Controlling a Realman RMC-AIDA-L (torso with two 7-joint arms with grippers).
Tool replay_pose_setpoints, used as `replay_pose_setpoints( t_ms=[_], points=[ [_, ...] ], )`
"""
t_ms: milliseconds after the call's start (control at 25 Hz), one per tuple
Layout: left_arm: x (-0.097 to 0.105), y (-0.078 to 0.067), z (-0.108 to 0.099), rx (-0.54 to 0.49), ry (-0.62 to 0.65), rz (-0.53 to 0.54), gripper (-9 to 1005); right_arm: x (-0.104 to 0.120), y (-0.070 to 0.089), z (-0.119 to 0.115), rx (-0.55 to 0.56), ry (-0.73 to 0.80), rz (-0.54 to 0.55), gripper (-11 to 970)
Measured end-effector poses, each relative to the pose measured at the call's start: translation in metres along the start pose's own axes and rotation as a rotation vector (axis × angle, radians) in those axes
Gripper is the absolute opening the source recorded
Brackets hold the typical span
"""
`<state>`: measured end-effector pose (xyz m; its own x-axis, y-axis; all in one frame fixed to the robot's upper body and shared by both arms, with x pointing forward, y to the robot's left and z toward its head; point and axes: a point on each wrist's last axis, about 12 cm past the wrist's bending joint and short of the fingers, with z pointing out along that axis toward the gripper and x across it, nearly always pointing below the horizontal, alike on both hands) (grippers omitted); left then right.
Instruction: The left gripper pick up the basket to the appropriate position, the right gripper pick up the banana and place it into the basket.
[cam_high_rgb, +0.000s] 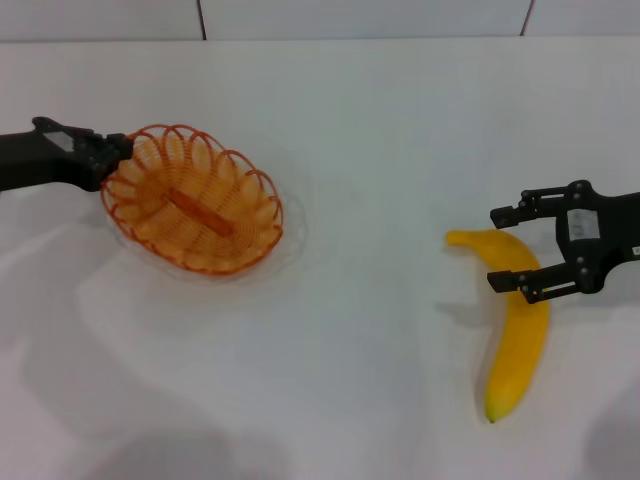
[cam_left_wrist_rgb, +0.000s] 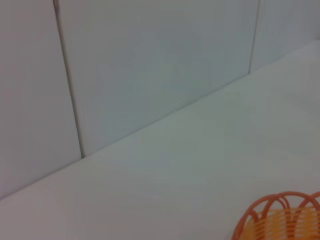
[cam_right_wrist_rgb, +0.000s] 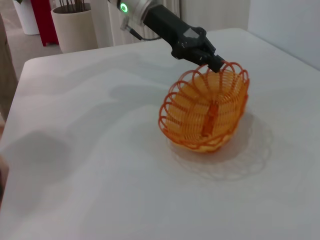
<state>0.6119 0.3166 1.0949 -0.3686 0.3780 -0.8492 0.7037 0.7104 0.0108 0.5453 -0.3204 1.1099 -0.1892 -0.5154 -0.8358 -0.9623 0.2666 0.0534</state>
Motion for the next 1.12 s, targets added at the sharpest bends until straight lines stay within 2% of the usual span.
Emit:
replay_pose_setpoints(
  t_ms=[360, 880, 1120],
  points=[
    [0.000, -0.013, 0.019, -0.008, -0.086, -0.066, 45, -0.001, 0.000, 0.006, -0.017, 0.014, -0.007, 817],
    [-0.007, -0.013, 0.026, -0.054, -0.196, -0.114, 46, -0.001, 0.000, 0.012, -0.025, 0.014, -0.007, 817],
    [-0.010, -0.019, 0.033, -0.037, -0.230, -0.136, 45, -0.002, 0.000, 0.012, -0.025, 0.013, -0.011, 817]
  ],
)
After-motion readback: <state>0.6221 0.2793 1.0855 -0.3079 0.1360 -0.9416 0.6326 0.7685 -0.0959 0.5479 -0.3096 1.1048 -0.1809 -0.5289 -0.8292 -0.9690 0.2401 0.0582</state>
